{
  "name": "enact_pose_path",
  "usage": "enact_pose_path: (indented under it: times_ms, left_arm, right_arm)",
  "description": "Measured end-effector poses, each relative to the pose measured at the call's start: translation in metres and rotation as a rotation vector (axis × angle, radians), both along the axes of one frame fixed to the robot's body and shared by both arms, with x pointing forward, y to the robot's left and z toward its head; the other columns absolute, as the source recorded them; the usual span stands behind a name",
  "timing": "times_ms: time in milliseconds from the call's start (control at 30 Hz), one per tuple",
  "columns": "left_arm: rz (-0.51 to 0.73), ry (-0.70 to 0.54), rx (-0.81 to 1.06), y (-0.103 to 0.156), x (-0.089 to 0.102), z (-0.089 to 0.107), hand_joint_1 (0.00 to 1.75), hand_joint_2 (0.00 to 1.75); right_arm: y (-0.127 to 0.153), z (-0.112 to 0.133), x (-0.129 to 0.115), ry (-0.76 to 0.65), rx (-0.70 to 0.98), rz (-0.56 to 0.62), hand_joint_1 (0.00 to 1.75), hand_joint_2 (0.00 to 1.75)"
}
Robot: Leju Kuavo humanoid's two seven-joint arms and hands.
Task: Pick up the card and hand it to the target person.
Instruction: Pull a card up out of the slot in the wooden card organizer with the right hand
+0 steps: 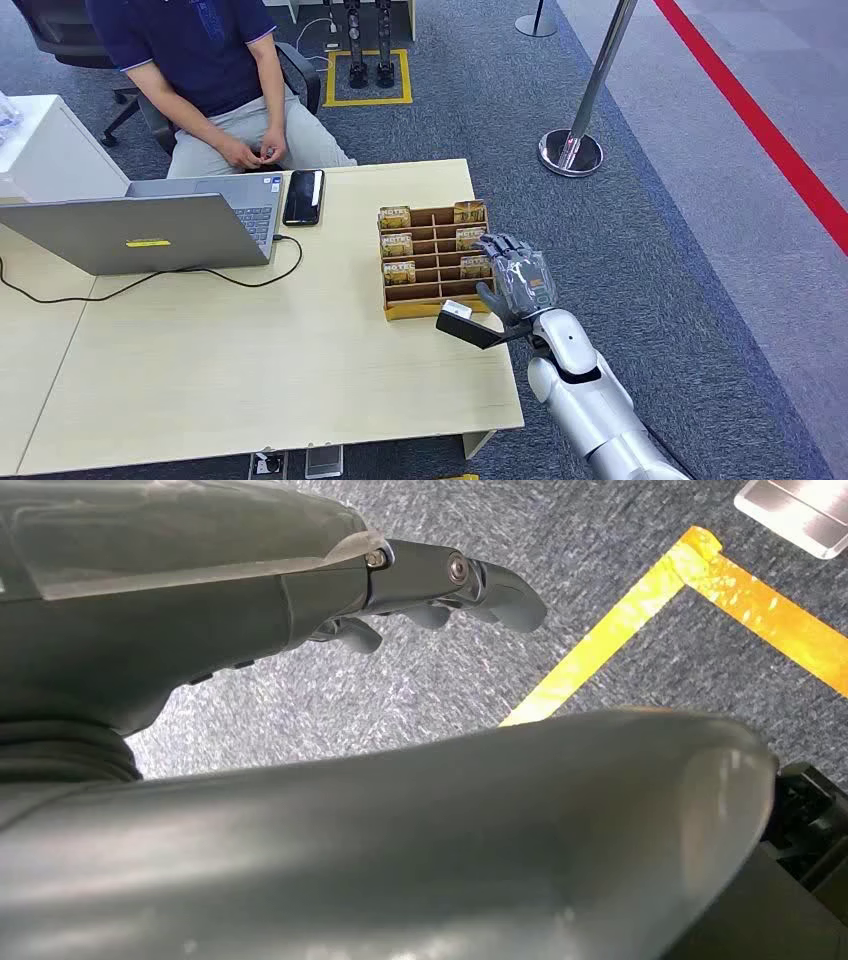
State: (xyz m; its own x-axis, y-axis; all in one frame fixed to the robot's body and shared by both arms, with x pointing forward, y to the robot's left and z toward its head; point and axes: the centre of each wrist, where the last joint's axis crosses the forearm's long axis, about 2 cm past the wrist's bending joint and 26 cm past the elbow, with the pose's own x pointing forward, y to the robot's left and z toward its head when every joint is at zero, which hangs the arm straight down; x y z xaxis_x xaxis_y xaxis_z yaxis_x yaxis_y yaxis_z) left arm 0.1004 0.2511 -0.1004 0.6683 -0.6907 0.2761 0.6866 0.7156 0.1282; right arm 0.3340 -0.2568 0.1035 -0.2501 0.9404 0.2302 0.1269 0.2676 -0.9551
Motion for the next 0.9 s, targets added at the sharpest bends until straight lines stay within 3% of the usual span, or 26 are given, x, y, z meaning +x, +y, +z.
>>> enact_pose_path:
  times_ms: [533,900]
  left_arm:
    - [-0.013,-0.001,0.000,-0.002,0.002,0.001,0.00,0.00]
    - [-0.009,-0.003,0.000,-0.003,0.004,0.001,0.00,0.00]
  right_arm:
    - [0.003,0.006,0.016,0.009,-0.024,-0.005,0.62,1.75]
    - [0.001,0.015,0.039,0.027,-0.029,-0.005,0.81,1.75]
